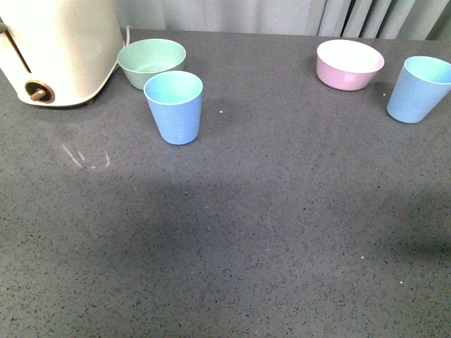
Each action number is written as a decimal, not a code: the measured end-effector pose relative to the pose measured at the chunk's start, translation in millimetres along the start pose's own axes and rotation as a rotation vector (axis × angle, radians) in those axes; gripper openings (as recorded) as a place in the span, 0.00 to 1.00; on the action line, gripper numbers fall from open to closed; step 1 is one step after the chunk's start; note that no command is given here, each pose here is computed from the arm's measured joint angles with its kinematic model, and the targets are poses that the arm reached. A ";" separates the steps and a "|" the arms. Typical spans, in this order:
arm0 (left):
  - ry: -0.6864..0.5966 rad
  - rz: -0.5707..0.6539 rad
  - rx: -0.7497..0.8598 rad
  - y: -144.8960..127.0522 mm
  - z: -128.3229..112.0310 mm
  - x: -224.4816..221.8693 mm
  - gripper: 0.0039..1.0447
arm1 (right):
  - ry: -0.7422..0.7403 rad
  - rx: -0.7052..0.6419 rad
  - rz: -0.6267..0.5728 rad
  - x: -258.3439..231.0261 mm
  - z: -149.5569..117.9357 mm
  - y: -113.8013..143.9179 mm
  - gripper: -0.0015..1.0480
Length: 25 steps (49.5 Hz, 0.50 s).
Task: Stack blue cups with both arms
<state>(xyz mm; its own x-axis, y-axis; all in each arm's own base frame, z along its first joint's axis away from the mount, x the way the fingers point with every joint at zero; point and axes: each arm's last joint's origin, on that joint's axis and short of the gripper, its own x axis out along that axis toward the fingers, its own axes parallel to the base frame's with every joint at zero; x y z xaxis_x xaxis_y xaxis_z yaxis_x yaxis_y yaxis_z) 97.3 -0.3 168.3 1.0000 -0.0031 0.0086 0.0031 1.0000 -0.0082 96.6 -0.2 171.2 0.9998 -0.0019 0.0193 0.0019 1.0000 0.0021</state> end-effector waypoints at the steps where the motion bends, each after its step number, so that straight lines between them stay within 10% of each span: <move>1: 0.000 0.000 0.000 0.0 0.0 0.0 0.92 | 0.000 0.000 0.000 0.0 0.0 0.0 0.91; 25: 0.000 0.000 0.000 0.0 0.0 0.0 0.92 | 0.000 0.000 0.000 0.0 0.0 0.0 0.91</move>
<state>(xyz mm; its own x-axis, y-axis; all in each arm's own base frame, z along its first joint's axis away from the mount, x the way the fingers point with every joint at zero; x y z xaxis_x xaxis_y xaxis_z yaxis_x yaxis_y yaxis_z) 97.3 -0.3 168.3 1.0000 -0.0031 0.0086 0.0031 1.0000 -0.0082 96.6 -0.2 171.2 0.9998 -0.0019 0.0193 0.0019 1.0000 0.0021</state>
